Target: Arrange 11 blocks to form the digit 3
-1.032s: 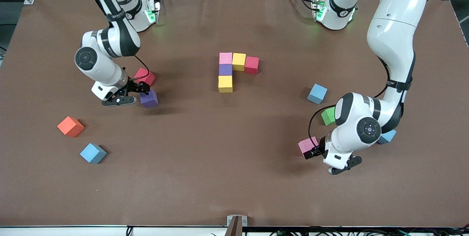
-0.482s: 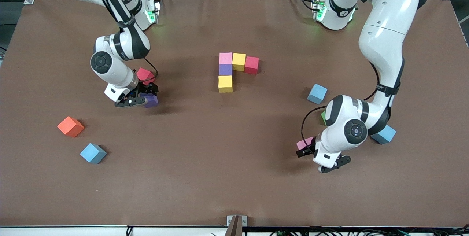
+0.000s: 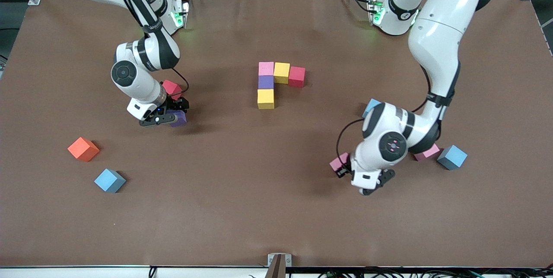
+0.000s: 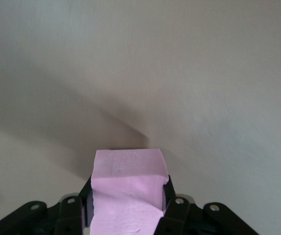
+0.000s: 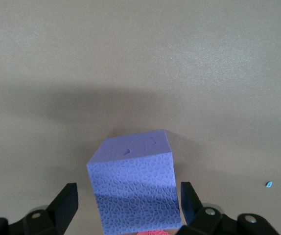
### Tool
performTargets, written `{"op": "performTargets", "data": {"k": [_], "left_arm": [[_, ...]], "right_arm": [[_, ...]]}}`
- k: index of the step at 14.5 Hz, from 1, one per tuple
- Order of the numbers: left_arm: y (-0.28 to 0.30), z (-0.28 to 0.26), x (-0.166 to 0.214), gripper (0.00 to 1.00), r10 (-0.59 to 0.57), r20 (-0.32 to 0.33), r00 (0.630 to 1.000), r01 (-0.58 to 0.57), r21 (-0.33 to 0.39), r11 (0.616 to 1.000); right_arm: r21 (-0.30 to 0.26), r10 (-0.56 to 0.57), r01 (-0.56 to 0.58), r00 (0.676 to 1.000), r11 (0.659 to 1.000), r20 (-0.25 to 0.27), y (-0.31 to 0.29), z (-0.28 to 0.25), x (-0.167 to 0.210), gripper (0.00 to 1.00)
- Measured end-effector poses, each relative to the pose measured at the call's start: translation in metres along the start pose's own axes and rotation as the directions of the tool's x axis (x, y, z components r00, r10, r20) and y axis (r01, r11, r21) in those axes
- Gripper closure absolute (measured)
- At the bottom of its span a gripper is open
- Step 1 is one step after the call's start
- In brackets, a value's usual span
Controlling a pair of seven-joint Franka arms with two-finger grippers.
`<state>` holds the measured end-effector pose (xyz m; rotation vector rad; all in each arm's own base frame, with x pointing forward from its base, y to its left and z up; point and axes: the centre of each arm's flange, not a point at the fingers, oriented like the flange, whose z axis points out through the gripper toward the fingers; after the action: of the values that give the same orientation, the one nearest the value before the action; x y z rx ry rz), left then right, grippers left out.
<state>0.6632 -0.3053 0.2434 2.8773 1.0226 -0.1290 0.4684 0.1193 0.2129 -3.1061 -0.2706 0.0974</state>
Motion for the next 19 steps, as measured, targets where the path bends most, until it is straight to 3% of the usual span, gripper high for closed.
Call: {"op": "performTargets", "data": {"k": [3,5,9,12,14,17,19], "left_arm": [[0.005,-0.020,-0.065,0.45,-0.177,-0.009,0.984,0.177,0.036,0.983],[-0.007,-0.031,-0.105,0.45,-0.305,-0.028,0.952,0.306,0.057,0.950],[-0.025,-0.025,-0.190,0.45,-0.545,-0.061,0.836,0.548,0.061,0.834],[-0.027,0.003,-0.234,0.45,-0.717,-0.061,0.695,0.719,0.025,0.695],[-0.026,0.014,-0.245,0.45,-0.782,-0.089,0.617,0.785,-0.006,0.620],[-0.023,0.031,-0.268,0.45,-0.819,-0.102,0.564,0.820,-0.046,0.570],[-0.021,0.036,-0.277,0.45,-0.824,-0.091,0.558,0.824,-0.052,0.564]], "right_arm": [[0.000,0.000,0.000,1.000,1.000,-0.010,0.000,0.001,0.001,0.09],[0.000,-0.011,0.011,1.000,1.000,-0.019,0.000,0.001,0.002,0.10],[0.000,-0.020,0.020,0.999,1.000,-0.026,0.000,0.000,0.003,0.17],[0.000,-0.021,0.021,0.999,1.000,-0.028,0.000,-0.001,0.003,0.40],[0.000,-0.022,0.022,0.999,1.000,-0.027,0.000,-0.001,0.003,0.41],[0.000,-0.028,0.028,0.999,1.000,-0.029,-0.005,-0.004,0.006,0.44],[0.002,-0.020,0.021,0.999,1.000,-0.041,-0.015,-0.009,0.010,0.44]]}}
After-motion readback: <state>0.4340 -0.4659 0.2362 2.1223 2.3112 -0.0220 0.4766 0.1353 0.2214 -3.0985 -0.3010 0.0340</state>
